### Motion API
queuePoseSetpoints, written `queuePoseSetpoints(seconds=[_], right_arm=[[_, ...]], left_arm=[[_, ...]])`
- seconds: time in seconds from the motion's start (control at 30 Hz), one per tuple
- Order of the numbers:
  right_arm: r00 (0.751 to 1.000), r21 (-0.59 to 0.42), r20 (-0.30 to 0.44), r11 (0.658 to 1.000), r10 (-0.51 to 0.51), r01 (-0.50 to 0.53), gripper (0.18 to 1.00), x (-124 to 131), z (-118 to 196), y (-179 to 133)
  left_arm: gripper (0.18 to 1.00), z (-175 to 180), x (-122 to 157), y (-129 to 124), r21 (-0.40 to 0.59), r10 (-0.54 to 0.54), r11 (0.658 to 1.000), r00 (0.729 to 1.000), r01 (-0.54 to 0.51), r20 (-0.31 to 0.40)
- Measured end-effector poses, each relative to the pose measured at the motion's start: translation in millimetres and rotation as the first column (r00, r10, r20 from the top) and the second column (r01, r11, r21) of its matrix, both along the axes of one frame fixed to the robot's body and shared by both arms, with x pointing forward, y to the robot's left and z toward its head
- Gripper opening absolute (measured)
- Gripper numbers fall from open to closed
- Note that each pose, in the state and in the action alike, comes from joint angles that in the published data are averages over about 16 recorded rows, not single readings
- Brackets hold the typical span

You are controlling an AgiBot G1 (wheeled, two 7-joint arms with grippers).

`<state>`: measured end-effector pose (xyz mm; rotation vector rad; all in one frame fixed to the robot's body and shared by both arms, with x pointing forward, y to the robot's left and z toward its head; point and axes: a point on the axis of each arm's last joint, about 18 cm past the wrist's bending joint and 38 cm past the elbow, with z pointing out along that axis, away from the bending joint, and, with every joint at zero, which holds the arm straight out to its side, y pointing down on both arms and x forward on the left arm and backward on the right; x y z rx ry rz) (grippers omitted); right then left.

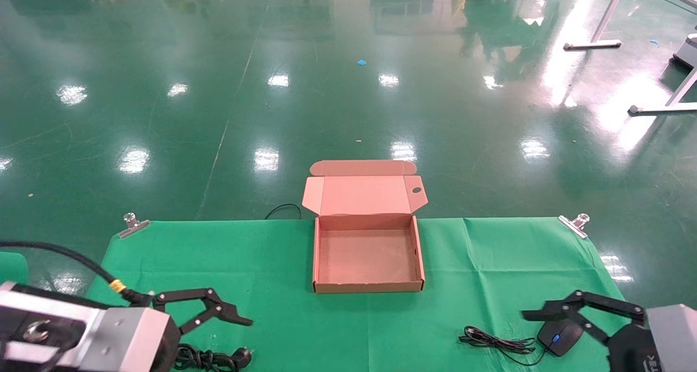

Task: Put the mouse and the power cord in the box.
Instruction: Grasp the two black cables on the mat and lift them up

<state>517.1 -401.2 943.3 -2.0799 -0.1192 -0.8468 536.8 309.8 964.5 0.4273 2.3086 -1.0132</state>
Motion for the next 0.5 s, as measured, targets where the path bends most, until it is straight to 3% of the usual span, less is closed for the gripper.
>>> queuePoseSetpoints(seconds=[0.23,0.5], right_arm=[[0.992,-0.21,0.039,0.969,-0.123,0.129,1.001,47.0,-23.3,-32.7],[0.983,-0.447,0.089,0.875,-0.161,0.184,1.001,103.7,-47.0,-44.1]], left_arm=[[1.001,-20.7,46.4,16.4,0.138,0.071,0.988,0.997,-0.07,-0.001],[1.001,-46.6,98.0,36.2,0.24,0.179,0.954,0.984,-0.178,0.016]])
